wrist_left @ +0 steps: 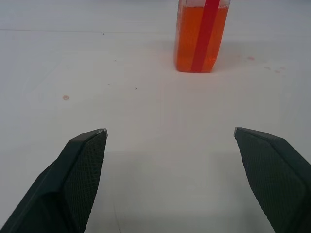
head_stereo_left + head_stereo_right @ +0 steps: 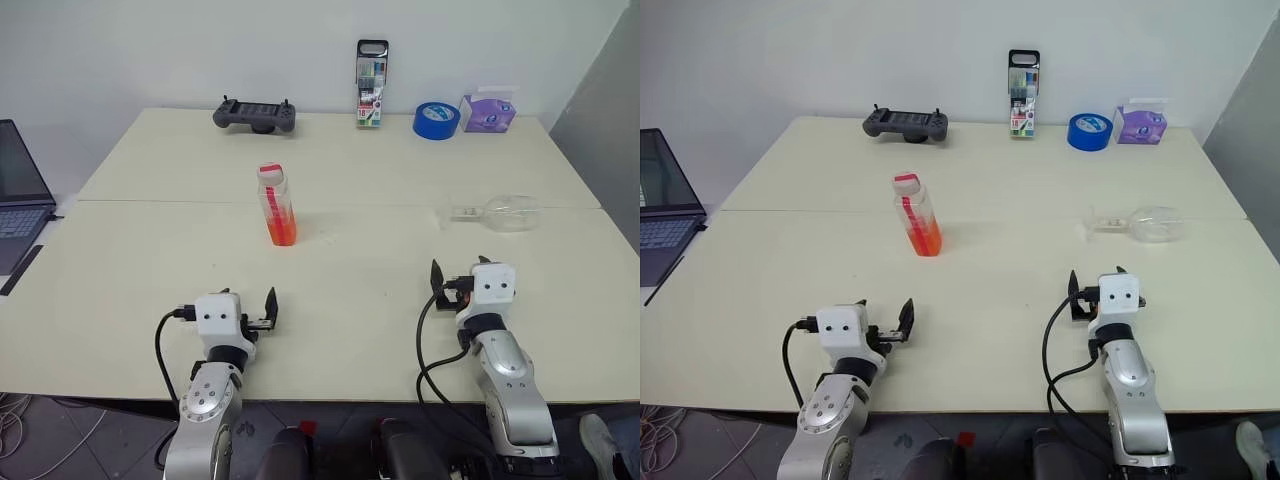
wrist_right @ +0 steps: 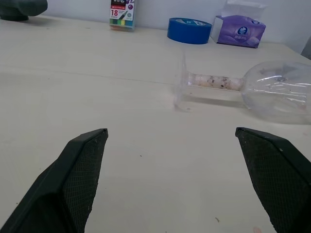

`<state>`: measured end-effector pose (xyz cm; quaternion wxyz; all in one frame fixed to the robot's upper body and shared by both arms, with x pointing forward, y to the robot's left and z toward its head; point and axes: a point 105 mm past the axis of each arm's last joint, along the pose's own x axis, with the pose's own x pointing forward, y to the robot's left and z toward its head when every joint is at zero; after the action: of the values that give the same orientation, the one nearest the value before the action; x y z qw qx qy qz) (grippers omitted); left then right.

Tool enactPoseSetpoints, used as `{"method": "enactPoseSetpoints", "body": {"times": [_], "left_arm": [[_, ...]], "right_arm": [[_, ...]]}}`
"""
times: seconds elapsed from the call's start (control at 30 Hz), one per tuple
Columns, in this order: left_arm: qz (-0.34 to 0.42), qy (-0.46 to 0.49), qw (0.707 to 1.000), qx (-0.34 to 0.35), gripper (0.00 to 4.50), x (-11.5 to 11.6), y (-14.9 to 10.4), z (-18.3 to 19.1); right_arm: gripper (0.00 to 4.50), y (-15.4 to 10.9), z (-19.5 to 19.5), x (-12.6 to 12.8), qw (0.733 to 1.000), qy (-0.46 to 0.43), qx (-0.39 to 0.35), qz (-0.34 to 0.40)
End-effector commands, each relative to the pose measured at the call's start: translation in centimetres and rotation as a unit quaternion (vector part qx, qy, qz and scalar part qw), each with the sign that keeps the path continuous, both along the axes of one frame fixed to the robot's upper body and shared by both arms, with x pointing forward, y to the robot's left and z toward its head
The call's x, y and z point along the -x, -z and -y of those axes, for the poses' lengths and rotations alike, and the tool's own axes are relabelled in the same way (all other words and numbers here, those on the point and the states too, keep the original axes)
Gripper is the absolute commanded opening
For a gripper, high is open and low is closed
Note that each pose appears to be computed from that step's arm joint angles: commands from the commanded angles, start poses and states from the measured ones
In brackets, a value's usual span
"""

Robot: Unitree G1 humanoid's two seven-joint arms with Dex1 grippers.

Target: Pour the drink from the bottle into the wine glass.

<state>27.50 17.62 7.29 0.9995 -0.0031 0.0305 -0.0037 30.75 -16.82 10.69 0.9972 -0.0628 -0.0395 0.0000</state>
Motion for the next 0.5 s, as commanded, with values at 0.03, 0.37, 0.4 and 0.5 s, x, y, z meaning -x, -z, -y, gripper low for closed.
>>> {"method": "enactPoseSetpoints", "body": {"times": [0.03,0.37,0.4,0.5], "left_arm": [[0.027,0.004,1.0,-0.01,4.47,-0.1,-1.4,0.2],[0.055,0.0,0.998,-0.032,4.47,-1.4,-2.4,0.6],[0.059,0.002,0.998,-0.03,4.47,-1.6,-2.7,0.7],[0.073,0.01,0.997,-0.021,4.47,-2.6,-3.8,1.3]], "right_arm": [[4.5,-1.7,0.3,0.4,0.999,0.001,0.003,0.033],[4.5,-5.6,-5.9,0.0,0.971,-0.208,0.09,0.081],[4.5,-5.9,-6.5,-0.1,0.966,-0.235,0.078,0.076],[4.5,-7.0,-8.1,-0.3,0.949,-0.306,0.05,0.049]]}}
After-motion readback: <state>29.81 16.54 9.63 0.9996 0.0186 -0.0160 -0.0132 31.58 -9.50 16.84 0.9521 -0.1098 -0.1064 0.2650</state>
